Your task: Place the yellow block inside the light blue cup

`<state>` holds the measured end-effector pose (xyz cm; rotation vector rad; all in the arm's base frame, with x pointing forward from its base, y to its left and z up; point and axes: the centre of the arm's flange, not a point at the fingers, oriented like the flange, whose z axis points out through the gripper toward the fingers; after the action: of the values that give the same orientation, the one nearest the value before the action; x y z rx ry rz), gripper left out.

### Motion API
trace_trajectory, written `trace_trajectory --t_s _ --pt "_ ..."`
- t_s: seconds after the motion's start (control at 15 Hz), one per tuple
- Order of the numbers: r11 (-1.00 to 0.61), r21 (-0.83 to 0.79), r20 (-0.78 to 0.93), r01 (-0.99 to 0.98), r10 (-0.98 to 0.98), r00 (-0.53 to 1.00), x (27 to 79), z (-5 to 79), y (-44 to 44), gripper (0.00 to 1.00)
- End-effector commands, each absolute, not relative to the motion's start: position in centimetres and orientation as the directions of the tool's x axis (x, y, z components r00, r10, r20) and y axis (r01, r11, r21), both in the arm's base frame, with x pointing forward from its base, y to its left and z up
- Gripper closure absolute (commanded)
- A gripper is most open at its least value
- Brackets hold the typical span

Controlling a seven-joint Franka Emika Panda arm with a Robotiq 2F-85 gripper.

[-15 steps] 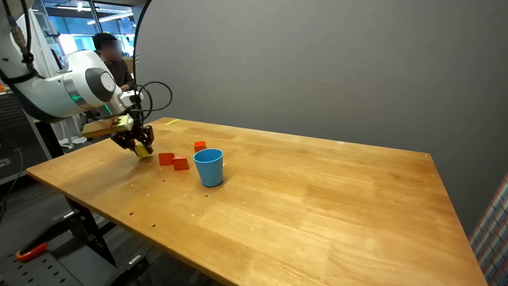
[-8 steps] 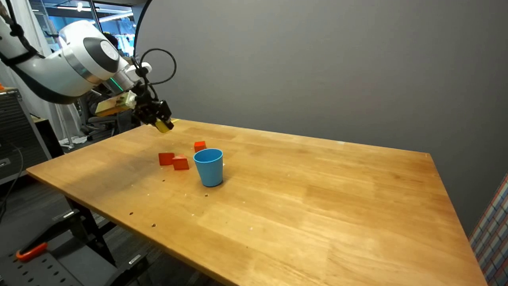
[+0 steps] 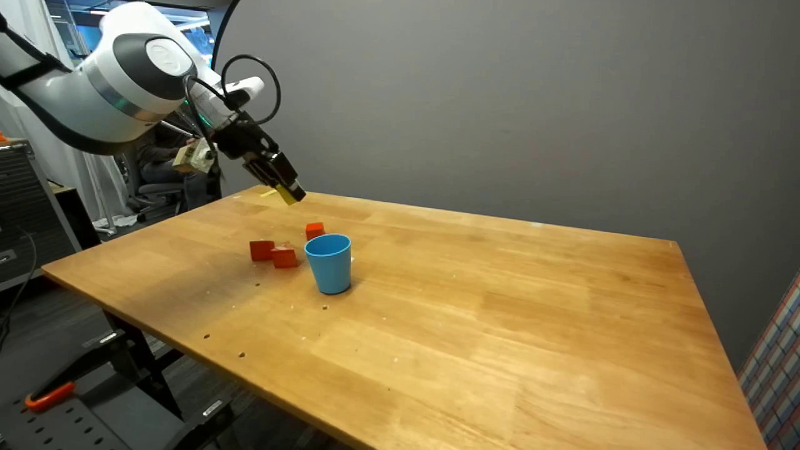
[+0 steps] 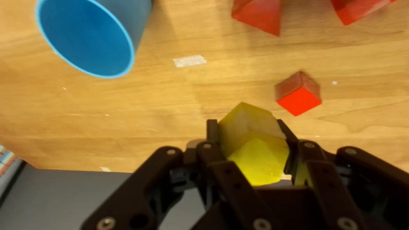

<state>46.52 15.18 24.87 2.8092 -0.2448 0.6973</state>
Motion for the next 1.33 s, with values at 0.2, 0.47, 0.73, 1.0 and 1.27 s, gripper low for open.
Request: trace_trajectory --t_s 0.2,0.47,0.73,1.0,1.27 --pt "-0.888 0.048 0.498 -0.458 -0.376 0.781 43.2 25.1 7.8 0.79" --pt "-0.824 0.023 0.499 -0.567 -0.482 0.720 42.6 24.1 5.2 0.79" --pt "-0.798 -0.012 0.495 -0.602 -0.528 0.690 42.5 23.7 3.9 0.74" --pt "-0.774 -0.036 0.510 -0.632 -0.558 0.654 42.3 23.5 2.9 0.17" --pt "-0.827 -0.068 0.524 -0.557 -0.505 0.686 42.3 24.1 4.0 0.00"
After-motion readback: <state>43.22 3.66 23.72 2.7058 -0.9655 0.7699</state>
